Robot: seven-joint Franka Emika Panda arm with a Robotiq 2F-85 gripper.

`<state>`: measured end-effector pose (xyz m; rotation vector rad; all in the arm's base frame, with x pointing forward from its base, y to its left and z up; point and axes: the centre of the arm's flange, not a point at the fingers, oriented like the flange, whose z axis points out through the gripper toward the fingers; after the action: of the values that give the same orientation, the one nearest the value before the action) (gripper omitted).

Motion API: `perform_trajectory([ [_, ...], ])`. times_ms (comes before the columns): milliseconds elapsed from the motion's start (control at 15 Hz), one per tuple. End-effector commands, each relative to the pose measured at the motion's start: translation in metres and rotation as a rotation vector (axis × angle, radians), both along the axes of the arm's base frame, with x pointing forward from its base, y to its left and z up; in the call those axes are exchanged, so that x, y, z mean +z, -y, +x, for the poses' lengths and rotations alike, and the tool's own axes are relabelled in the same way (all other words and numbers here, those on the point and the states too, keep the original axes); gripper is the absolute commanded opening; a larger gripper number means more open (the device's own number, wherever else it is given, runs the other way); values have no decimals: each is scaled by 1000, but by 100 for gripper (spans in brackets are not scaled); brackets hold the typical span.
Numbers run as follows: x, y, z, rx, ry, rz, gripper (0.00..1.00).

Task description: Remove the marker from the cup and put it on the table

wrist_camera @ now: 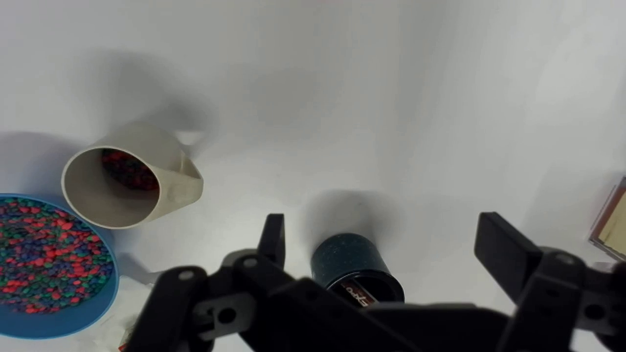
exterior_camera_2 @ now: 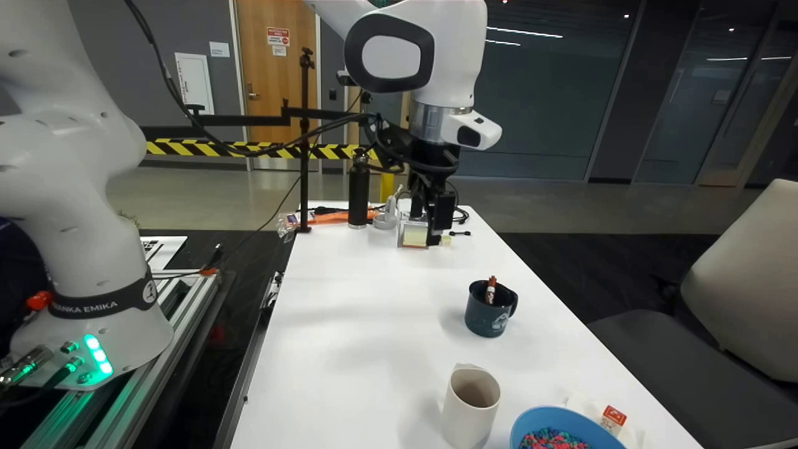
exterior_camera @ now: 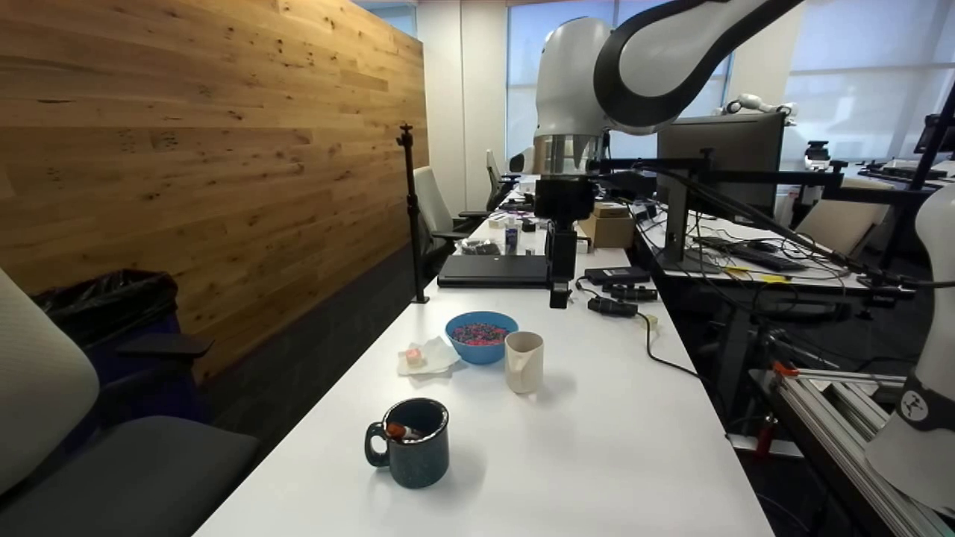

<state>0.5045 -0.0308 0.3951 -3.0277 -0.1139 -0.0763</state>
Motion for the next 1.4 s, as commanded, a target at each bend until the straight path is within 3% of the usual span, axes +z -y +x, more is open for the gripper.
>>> perform_trajectory([
  [0, -15, 8, 23, 8, 5, 0, 100],
  [467, -35, 16, 84, 76, 45, -24, 100],
  [800, -40, 1, 120, 157, 79, -33, 100],
  [1333, -65, -39, 149, 288, 79, -14, 100],
])
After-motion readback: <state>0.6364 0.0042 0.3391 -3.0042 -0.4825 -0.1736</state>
